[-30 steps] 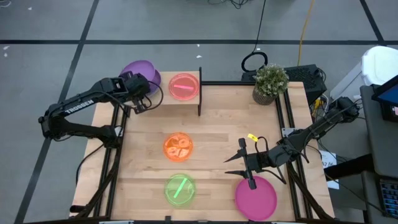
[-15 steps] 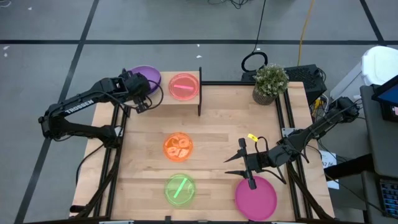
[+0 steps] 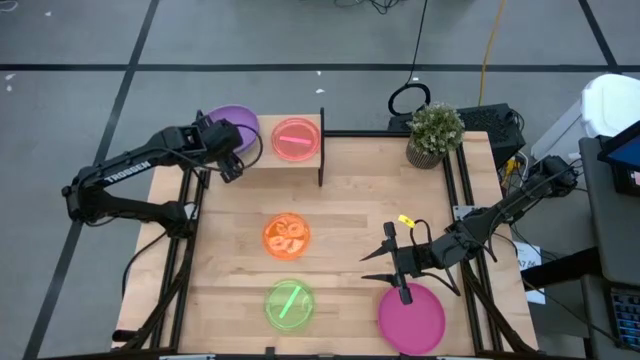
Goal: Place and stack plates onto a shelf
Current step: Stack the transparent green plate on top of the transparent pink plate on the shelf
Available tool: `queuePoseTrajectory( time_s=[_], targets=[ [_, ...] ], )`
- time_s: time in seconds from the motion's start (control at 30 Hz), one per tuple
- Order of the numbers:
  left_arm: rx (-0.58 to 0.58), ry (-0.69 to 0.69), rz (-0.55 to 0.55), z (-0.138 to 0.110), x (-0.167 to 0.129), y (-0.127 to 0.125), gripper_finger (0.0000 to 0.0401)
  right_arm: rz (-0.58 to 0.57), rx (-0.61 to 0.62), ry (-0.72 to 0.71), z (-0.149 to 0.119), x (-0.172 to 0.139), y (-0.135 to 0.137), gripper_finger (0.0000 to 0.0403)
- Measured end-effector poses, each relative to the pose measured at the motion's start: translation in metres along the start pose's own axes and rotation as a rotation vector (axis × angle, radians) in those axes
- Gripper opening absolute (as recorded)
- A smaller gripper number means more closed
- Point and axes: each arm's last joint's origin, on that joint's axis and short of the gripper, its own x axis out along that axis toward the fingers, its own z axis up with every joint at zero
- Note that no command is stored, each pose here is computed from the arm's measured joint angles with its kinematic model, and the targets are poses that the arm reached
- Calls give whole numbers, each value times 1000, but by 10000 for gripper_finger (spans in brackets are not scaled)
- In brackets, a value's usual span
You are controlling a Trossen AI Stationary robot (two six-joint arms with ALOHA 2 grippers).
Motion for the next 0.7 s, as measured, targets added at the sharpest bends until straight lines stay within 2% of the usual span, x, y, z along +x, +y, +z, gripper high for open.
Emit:
queuePoseTrajectory(
  time_s=[0.1, 0.33, 0.57, 0.7],
  targets=[
    [-57, -13, -25, 1, -2, -4, 245, 0, 0, 0, 0, 0, 0, 165],
    [-197, -31, -218, 3, -9, -22, 246, 0, 0, 0, 0, 0, 0, 165],
    [-117, -197, -317, 13, -27, -49, 246, 0, 1, 0, 0, 0, 0, 165],
    [-98, -268, -303, 15, -36, -61, 246, 0, 6, 0, 0, 0, 0, 165]
  ],
)
